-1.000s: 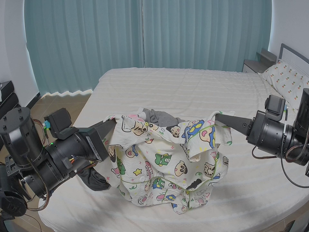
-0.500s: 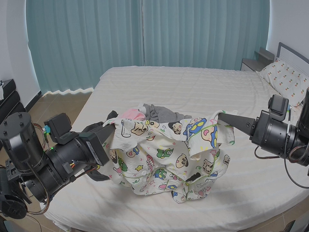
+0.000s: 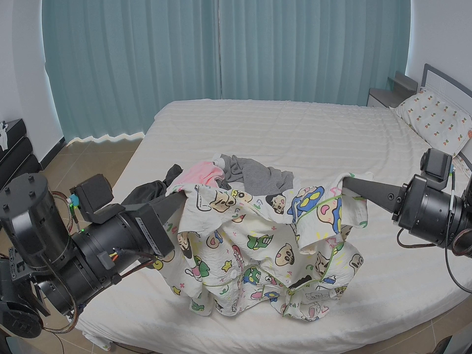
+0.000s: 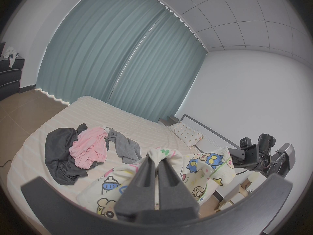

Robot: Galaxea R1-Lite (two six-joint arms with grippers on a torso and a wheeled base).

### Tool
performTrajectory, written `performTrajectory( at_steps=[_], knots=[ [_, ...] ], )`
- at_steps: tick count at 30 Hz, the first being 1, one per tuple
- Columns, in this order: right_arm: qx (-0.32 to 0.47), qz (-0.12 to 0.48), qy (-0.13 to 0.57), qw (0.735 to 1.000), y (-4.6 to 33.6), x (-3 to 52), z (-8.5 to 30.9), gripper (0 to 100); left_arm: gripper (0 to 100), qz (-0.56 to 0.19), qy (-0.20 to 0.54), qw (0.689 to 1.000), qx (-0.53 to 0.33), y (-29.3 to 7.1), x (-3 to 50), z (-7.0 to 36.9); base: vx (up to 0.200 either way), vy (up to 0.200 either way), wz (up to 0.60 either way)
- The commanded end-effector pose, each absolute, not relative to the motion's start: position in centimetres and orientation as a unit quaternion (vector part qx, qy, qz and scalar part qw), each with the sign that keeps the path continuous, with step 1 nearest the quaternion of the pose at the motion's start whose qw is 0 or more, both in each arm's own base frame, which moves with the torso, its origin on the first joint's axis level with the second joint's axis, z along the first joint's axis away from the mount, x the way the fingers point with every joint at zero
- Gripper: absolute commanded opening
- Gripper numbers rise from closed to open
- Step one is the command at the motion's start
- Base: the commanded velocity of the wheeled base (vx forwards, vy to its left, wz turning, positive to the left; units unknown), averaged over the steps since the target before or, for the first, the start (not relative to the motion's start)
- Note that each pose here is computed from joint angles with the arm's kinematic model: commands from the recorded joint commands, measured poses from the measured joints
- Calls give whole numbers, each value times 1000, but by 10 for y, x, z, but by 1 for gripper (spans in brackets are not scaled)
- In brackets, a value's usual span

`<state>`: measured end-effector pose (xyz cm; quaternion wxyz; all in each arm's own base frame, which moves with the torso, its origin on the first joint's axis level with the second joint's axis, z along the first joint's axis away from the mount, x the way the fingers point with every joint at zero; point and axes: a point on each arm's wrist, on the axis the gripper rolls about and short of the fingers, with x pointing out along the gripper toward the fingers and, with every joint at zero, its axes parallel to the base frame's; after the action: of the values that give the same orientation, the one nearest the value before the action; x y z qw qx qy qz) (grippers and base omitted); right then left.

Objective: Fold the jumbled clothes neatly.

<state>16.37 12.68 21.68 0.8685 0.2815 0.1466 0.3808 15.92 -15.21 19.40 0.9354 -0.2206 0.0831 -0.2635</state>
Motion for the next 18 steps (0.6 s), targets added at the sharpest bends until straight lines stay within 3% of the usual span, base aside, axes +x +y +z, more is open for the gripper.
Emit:
performTrajectory(
  at_steps=[1, 18],
  knots=[
    [278, 376, 161, 869, 130, 167, 209, 0, 0, -273, 88, 932, -220, -156, 156, 193, 0, -200, 0],
    [278, 369, 162, 872, 121, 157, 204, 0, 0, -335, 125, 911, -204, -197, 146, 183, 0, -200, 0]
  ],
)
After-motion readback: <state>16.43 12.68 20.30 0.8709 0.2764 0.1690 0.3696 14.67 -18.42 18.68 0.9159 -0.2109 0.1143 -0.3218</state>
